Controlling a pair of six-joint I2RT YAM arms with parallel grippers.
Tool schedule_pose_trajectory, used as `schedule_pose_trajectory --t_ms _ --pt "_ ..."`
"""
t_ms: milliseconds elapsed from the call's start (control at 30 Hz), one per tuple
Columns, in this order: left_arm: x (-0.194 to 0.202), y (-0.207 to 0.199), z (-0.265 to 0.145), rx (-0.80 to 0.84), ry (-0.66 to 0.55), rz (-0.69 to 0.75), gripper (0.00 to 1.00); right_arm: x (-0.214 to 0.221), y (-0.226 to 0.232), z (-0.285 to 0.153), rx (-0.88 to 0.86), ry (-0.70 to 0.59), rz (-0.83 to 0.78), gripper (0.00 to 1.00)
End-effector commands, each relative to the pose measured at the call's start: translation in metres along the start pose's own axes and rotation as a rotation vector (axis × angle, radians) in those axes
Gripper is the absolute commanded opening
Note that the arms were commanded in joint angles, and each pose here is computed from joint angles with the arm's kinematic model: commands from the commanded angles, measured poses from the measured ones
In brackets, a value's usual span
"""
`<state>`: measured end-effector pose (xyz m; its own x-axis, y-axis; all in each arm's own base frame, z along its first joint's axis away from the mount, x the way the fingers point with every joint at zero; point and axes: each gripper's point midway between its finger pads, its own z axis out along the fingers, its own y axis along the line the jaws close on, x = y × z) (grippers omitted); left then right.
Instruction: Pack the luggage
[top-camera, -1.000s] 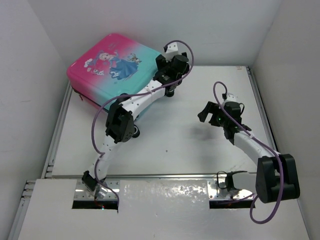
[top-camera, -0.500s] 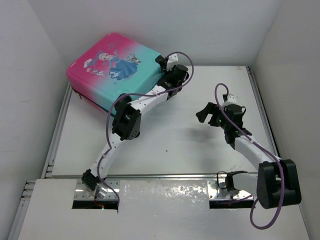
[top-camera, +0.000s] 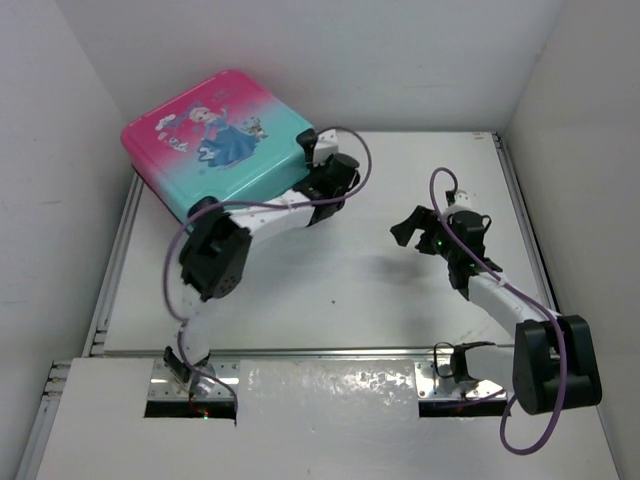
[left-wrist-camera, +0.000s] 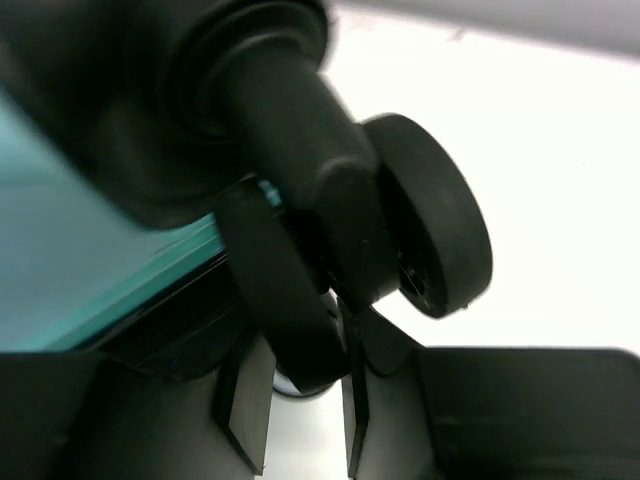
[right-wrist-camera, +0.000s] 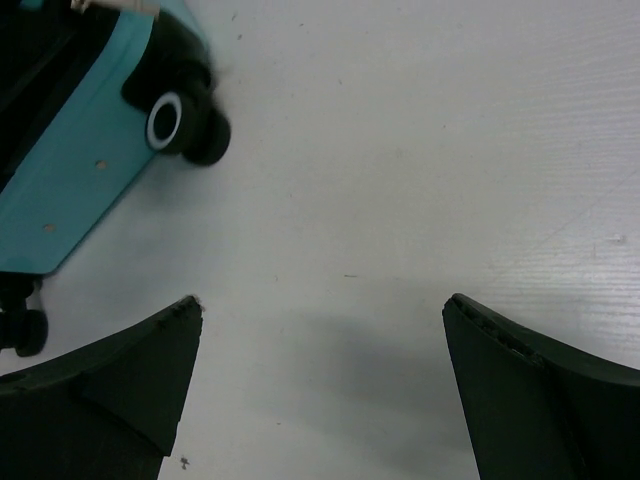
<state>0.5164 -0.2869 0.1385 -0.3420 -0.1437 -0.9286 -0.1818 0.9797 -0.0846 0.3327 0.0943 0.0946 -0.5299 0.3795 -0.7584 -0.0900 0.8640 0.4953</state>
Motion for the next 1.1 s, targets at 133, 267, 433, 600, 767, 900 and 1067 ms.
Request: schedule_pose_trajectory --t_ms 133,267,433,600,767,900,1067 --pt "-0.025 0.118 -0.093 -0.144 -0.028 -0.158 0.0 -0.009 0.044 0.002 -0.172 0.004 -0.106 0.99" --pt "-0.018 0.117 -0.141 0.032 0.052 -0.159 0.0 0.025 0.1 0.025 -0.361 0.113 -0.36 0.98" --pt "-0.003 0.125 -0.181 0.16 0.119 -0.12 0.0 0.06 0.176 0.039 -0.63 0.063 -0.435 0.93" --pt "-0.01 0.141 -0.213 0.25 0.104 -0.154 0.0 0.058 0.225 0.07 -0.733 0.005 -0.432 0.85" --pt "-0.016 0.157 -0.226 0.249 0.089 -0.144 0.0 0.062 0.246 0.106 -0.793 0.002 -0.393 0.77" --pt "-0.016 0.158 -0.23 0.271 0.088 -0.124 0.0 0.084 0.271 0.097 -0.829 0.035 -0.404 0.74" --pt "-0.016 0.156 -0.229 0.283 0.082 -0.102 0.0 0.1 0.278 0.081 -0.829 0.036 -0.428 0.72"
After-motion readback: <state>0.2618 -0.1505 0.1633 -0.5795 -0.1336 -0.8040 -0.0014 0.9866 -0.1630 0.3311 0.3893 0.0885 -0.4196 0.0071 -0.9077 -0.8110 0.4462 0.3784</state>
